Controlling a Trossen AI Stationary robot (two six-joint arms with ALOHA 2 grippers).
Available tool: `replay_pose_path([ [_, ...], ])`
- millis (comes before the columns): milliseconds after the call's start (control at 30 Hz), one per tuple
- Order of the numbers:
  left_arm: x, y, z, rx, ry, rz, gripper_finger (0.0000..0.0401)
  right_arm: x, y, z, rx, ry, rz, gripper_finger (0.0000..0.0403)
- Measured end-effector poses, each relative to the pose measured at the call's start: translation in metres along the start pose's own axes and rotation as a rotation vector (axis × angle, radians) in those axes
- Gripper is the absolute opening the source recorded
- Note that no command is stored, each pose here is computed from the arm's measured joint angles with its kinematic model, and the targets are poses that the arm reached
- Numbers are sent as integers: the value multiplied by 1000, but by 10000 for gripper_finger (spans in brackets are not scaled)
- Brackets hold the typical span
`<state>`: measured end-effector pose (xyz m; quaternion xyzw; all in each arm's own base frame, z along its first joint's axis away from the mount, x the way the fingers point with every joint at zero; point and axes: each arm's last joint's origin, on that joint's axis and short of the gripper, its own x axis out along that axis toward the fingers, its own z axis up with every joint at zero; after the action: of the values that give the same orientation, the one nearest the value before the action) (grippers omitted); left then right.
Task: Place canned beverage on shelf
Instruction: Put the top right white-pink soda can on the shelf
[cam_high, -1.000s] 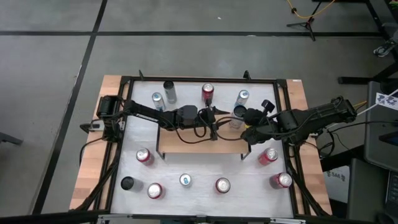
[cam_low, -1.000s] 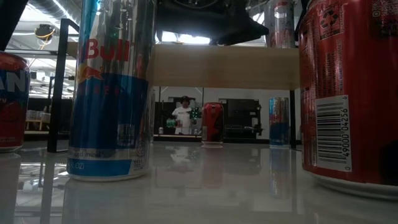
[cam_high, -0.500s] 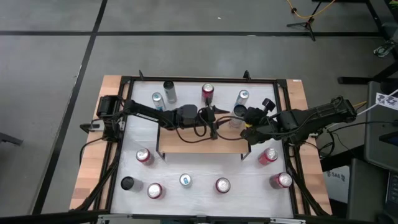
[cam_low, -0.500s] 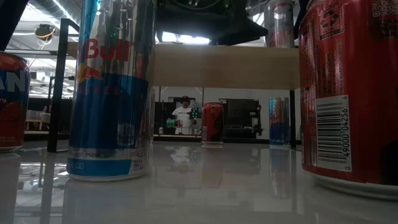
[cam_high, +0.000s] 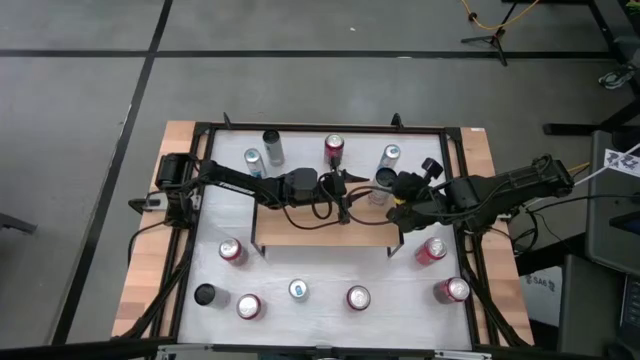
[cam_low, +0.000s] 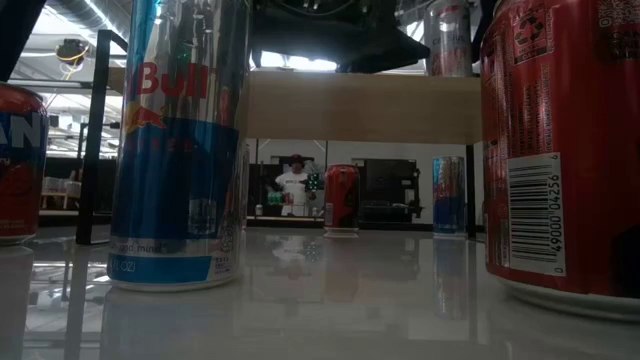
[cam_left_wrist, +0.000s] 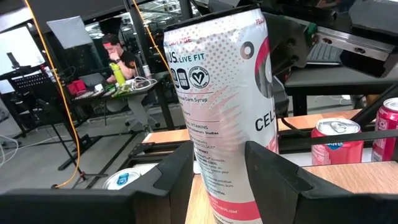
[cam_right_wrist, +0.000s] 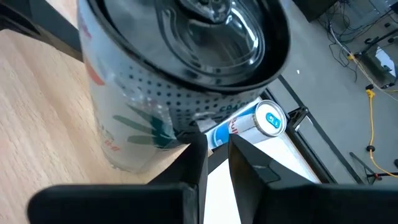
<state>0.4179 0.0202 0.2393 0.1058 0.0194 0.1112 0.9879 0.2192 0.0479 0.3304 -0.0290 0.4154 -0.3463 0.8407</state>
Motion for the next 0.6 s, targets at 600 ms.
replay_pose_path([
  [600, 0, 1, 0, 8, 3, 5, 144, 2, -2, 2, 10, -24, -39, 57],
])
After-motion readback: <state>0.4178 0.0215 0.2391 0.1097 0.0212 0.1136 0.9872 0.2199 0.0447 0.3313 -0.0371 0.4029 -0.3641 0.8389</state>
